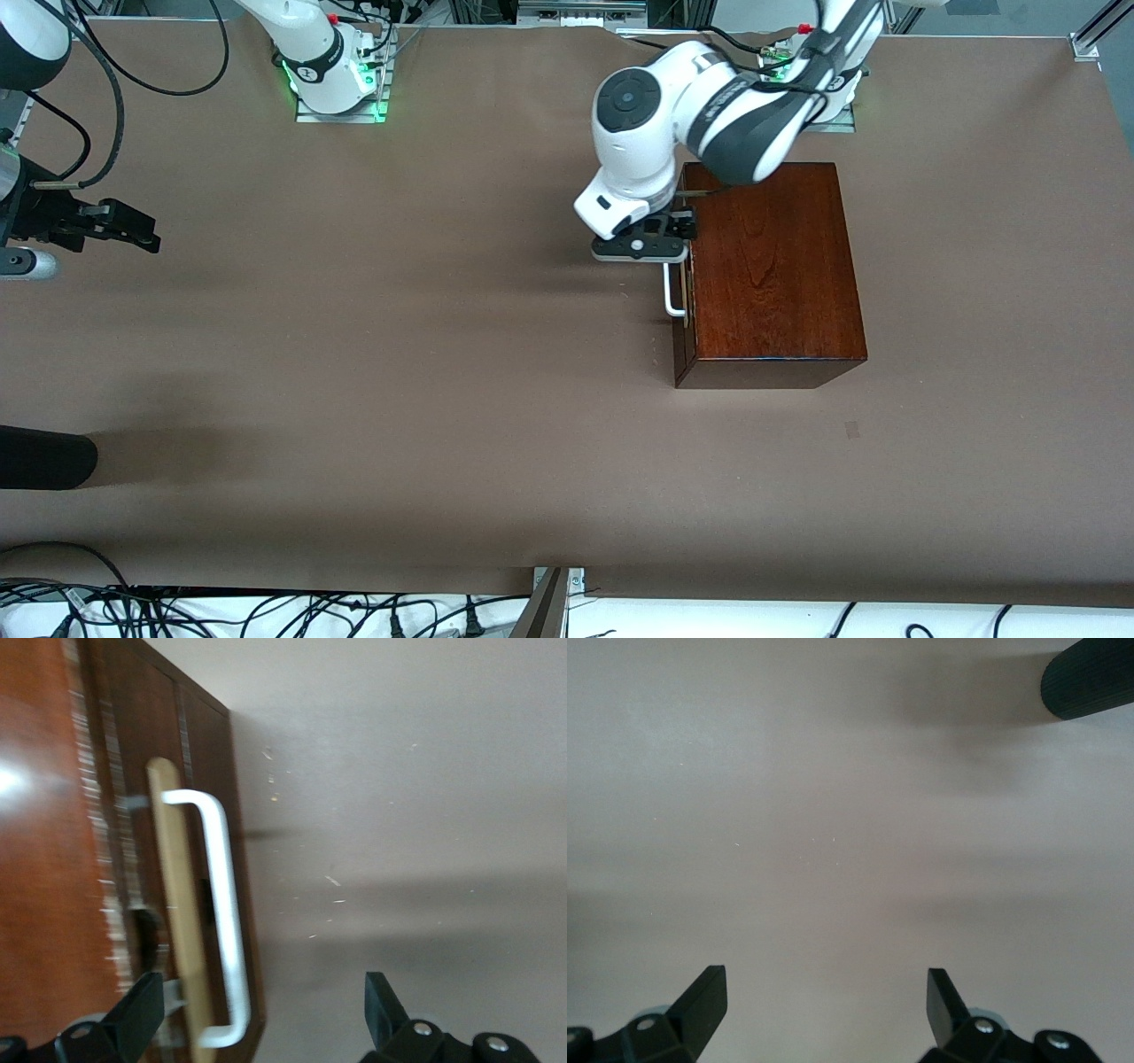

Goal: Open drawer, take yellow block, close drawer
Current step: 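Move the left gripper to the white drawer handle of the box, then close the left gripper on the white drawer handle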

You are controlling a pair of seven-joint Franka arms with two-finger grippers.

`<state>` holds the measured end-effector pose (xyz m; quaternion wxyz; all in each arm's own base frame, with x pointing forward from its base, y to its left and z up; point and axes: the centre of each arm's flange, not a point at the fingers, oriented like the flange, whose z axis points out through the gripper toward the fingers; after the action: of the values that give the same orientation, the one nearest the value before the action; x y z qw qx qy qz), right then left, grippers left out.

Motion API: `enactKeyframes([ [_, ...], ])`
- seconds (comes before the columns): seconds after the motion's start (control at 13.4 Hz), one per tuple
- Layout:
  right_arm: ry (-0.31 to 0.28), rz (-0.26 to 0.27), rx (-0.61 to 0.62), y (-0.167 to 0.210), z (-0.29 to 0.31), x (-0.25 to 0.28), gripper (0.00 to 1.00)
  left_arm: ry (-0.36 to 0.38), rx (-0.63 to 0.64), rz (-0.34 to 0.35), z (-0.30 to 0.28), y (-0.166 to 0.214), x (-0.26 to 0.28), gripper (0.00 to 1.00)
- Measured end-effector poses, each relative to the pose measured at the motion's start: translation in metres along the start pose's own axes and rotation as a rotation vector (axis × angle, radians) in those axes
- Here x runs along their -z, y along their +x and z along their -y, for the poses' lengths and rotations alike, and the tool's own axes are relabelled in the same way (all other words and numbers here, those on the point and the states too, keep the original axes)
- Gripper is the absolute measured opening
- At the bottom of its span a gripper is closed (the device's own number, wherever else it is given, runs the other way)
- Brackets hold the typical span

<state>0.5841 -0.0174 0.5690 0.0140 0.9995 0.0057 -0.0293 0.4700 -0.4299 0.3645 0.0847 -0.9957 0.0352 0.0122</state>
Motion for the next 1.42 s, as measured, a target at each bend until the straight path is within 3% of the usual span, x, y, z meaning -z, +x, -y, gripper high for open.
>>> enactKeyframes([
  [0.45,0.0,0.001,0.0,0.0,0.0,-0.001,1.0,0.049,0.021,-0.015,-0.019,-0.001,-0.041,1.0],
  [0.75,0.0,0.001,0.0,0.0,0.0,-0.001,1.0,0.099,0.004,-0.069,-0.009,0.009,-0.043,1.0],
  [1.42,0.0,0.0,0.006,0.0,0.003,0.0,1.0,0.09,0.01,-0.056,-0.012,0.016,-0.07,1.0],
])
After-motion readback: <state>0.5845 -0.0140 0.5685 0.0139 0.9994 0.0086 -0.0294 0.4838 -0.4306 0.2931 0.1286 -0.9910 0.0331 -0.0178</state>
